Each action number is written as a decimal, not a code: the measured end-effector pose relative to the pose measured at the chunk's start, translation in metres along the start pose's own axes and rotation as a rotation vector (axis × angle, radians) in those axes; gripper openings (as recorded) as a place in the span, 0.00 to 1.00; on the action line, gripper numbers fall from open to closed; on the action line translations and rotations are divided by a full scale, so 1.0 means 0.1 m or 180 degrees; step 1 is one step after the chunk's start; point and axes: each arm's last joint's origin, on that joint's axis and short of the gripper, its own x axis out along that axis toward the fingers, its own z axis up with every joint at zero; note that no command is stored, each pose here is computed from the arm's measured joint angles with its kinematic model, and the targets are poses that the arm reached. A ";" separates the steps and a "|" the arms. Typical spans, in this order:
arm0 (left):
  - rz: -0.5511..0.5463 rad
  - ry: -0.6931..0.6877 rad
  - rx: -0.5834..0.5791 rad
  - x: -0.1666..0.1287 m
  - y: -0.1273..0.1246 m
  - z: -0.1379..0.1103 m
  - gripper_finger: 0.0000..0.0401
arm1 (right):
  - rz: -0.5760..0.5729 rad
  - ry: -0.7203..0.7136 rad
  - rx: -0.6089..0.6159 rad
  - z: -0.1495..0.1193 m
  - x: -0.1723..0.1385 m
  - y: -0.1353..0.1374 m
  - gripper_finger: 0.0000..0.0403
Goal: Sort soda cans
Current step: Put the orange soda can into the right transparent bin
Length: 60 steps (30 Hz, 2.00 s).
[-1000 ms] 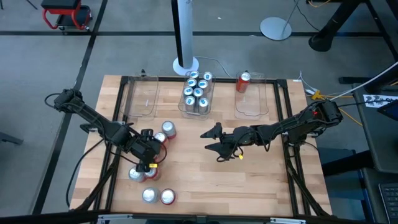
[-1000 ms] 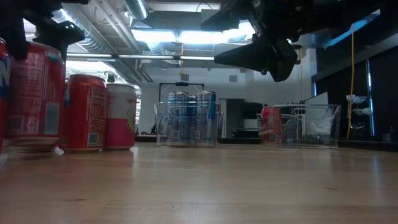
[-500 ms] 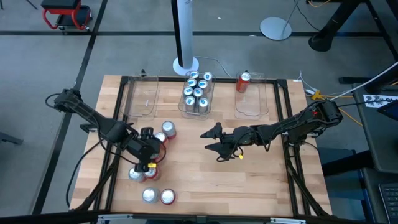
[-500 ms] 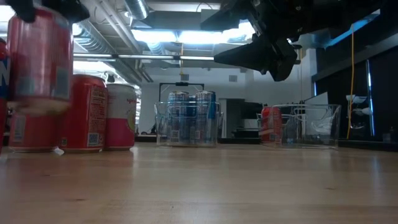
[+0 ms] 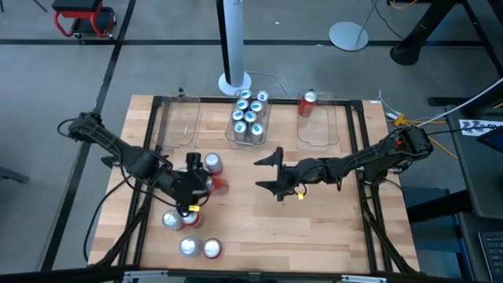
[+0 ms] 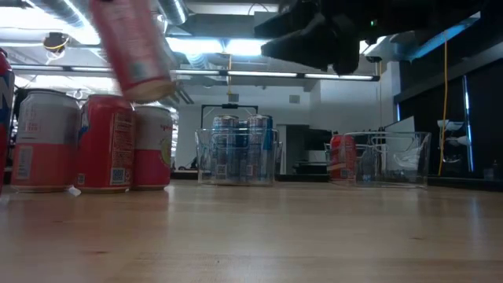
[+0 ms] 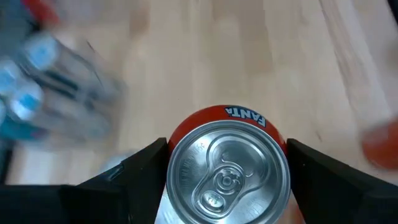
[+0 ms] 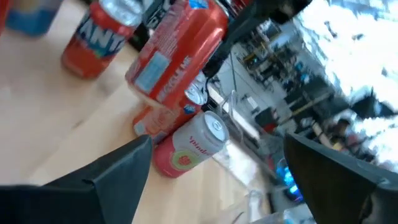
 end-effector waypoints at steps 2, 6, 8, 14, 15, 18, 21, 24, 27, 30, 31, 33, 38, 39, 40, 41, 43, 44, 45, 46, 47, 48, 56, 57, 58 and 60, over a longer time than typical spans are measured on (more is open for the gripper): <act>0.0096 -0.0198 0.0079 0.03 0.01 0.05 0.69 | -0.0014 -0.0018 0.0270 0.01 0.00 0.00 0.90; 0.0280 -0.0519 0.0270 0.11 0.04 0.13 0.69 | -0.0018 -0.0064 0.0692 0.02 0.00 -0.01 0.90; 0.0328 -0.0618 0.0338 0.17 0.07 0.18 0.69 | -0.0024 -0.0074 0.0852 0.02 0.00 -0.01 0.90; 0.0484 -0.0689 0.0449 0.41 0.10 0.30 0.69 | -0.0077 -0.0141 0.1068 0.06 0.02 -0.05 0.90; 0.0507 -0.0699 0.0466 0.46 0.09 0.32 0.69 | -0.0081 -0.0150 0.1076 0.08 0.04 -0.06 0.90; 0.0569 -0.0686 0.0562 0.64 0.08 0.37 0.69 | -0.0012 -0.0200 0.1072 0.13 0.15 -0.06 0.90; 0.0636 -0.0771 0.0576 0.76 0.07 0.43 0.69 | 0.0159 -0.0046 0.1016 0.14 0.26 -0.01 0.90; 0.0676 -0.0792 0.0597 0.81 0.07 0.45 0.69 | 0.0192 0.0193 0.0954 0.12 0.31 0.01 0.90; 0.0690 -0.0806 0.0566 0.82 0.09 0.46 0.69 | 0.0205 0.0165 0.0960 0.12 0.33 0.01 0.90; 0.0706 -0.0849 0.0526 0.82 0.10 0.47 0.69 | 0.0168 0.0130 0.0958 0.13 0.33 0.00 0.90; 0.0708 -0.0858 0.0519 0.82 0.11 0.48 0.69 | 0.0167 0.0143 0.0954 0.13 0.33 0.00 0.90; 0.0710 -0.0877 0.0508 0.82 0.11 0.48 0.69 | 0.0149 0.0161 0.0951 0.12 0.34 0.01 0.90; 0.0712 -0.0872 0.0508 0.82 0.11 0.48 0.69 | 0.0086 0.0172 0.0870 0.11 0.36 0.02 0.85; 0.0723 -0.0870 0.0511 0.82 0.11 0.48 0.69 | 0.0073 0.0168 0.0869 0.11 0.36 0.01 0.83; 0.0733 -0.0868 0.0514 0.82 0.11 0.48 0.69 | 0.0072 0.0168 0.0867 0.11 0.36 0.01 0.79; 0.0736 -0.0867 0.0521 0.82 0.11 0.48 0.69 | 0.0072 0.0170 0.0859 0.11 0.36 0.01 0.76; 0.0738 -0.0870 0.0520 0.82 0.11 0.48 0.70 | 0.0075 0.0174 0.0838 0.11 0.36 0.01 0.73; 0.0739 -0.0872 0.0526 0.82 0.11 0.48 0.71 | 0.0076 0.0175 0.0822 0.11 0.36 0.01 0.73; 0.0739 -0.0872 0.0527 0.82 0.11 0.48 0.72 | 0.0073 0.0177 0.0806 0.11 0.36 0.01 0.73; 0.0737 -0.0873 0.0521 0.82 0.11 0.48 0.74 | 0.0071 0.0176 0.0782 0.11 0.36 0.01 0.73; 0.0738 -0.0874 0.0510 0.82 0.11 0.48 0.76 | 0.0071 0.0173 0.0744 0.11 0.36 0.01 0.73; 0.0754 -0.0875 0.0501 0.82 0.11 0.48 0.78 | 0.0071 0.0171 0.0700 0.11 0.36 0.01 0.73; 0.1049 -0.0984 0.0475 0.49 0.09 0.46 0.86 | 0.0199 0.0254 0.0225 0.18 0.21 -0.09 0.73; 0.1058 -0.1005 0.0419 0.42 0.10 0.44 0.86 | 0.0202 0.0297 0.0169 0.19 0.17 -0.11 0.73; 0.1070 -0.1001 0.0387 0.37 0.11 0.42 0.86 | 0.0209 0.0340 0.0117 0.21 0.13 -0.14 0.73; 0.1036 -0.0989 0.0275 0.26 0.14 0.37 0.86 | 0.0138 0.0432 0.0020 0.24 0.03 -0.23 0.73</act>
